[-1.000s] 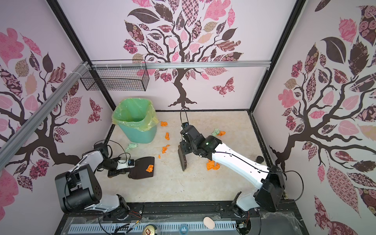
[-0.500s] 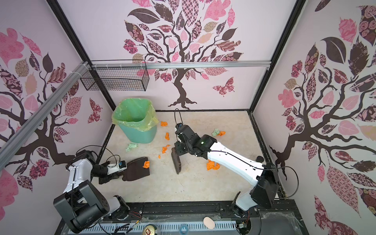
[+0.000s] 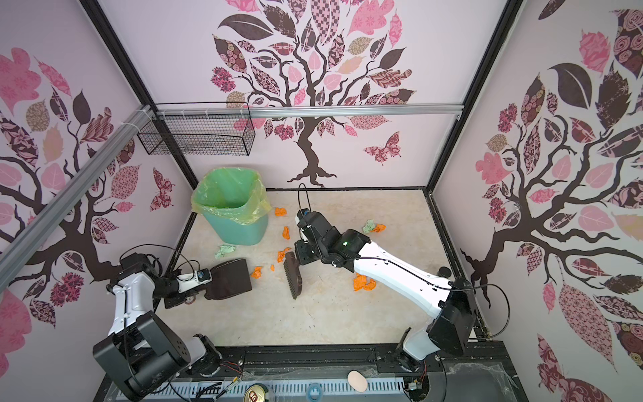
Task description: Sweep away the paper scraps from the table
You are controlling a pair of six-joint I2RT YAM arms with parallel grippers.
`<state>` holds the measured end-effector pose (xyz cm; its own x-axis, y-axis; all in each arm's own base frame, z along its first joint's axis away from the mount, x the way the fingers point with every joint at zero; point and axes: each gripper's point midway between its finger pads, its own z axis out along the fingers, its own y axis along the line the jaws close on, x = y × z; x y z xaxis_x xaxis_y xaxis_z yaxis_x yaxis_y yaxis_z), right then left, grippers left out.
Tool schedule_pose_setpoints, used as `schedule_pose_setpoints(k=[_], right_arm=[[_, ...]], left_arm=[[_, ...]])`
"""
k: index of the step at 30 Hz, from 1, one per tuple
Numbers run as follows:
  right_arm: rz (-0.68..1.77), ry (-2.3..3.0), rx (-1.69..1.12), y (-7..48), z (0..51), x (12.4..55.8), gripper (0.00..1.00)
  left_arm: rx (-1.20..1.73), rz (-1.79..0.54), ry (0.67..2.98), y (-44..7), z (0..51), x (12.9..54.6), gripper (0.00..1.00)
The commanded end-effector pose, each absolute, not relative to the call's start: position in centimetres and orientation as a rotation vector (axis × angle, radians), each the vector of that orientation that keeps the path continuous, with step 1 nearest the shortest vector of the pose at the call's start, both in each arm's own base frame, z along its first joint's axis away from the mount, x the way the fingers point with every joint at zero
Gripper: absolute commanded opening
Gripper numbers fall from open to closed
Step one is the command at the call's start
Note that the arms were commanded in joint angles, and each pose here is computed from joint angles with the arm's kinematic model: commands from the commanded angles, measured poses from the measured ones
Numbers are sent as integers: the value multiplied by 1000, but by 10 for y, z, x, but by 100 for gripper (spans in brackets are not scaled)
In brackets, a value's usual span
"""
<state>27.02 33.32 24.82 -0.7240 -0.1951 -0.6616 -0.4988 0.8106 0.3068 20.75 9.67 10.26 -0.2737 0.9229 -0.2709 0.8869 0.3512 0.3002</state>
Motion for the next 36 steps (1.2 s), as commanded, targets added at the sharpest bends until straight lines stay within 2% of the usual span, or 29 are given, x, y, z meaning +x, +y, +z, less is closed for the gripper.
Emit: schedule_pose_setpoints(k=[1, 7, 15, 20, 23, 27, 29, 33, 36], right_arm=[[710, 2315, -479, 347, 270, 275, 0], [747, 2294, -456, 348, 281, 275, 0], [1066, 2220, -350, 393, 294, 272, 0], [1094, 2206, -362, 405, 294, 272, 0], [1054, 2217, -371, 400, 290, 272, 0], [1021, 2227, -395, 392, 288, 267, 0], [1002, 2239, -391, 387, 287, 266, 0], [976, 2261, -384, 382, 287, 265, 0], [974, 2274, -367, 382, 289, 265, 0]], left_arm=[[1556, 143, 2170, 96, 124, 210, 13], [1527, 170, 2150, 97, 146, 209, 13], [1384, 255, 2119, 120, 202, 217, 13], [1347, 239, 2152, 128, 200, 208, 13], [1356, 256, 2148, 130, 187, 208, 19], [1489, 262, 2086, 133, 150, 209, 44], [1560, 258, 2069, 140, 130, 211, 53], [1614, 152, 2111, 161, 104, 225, 56], [1588, 74, 2162, 179, 100, 236, 54]])
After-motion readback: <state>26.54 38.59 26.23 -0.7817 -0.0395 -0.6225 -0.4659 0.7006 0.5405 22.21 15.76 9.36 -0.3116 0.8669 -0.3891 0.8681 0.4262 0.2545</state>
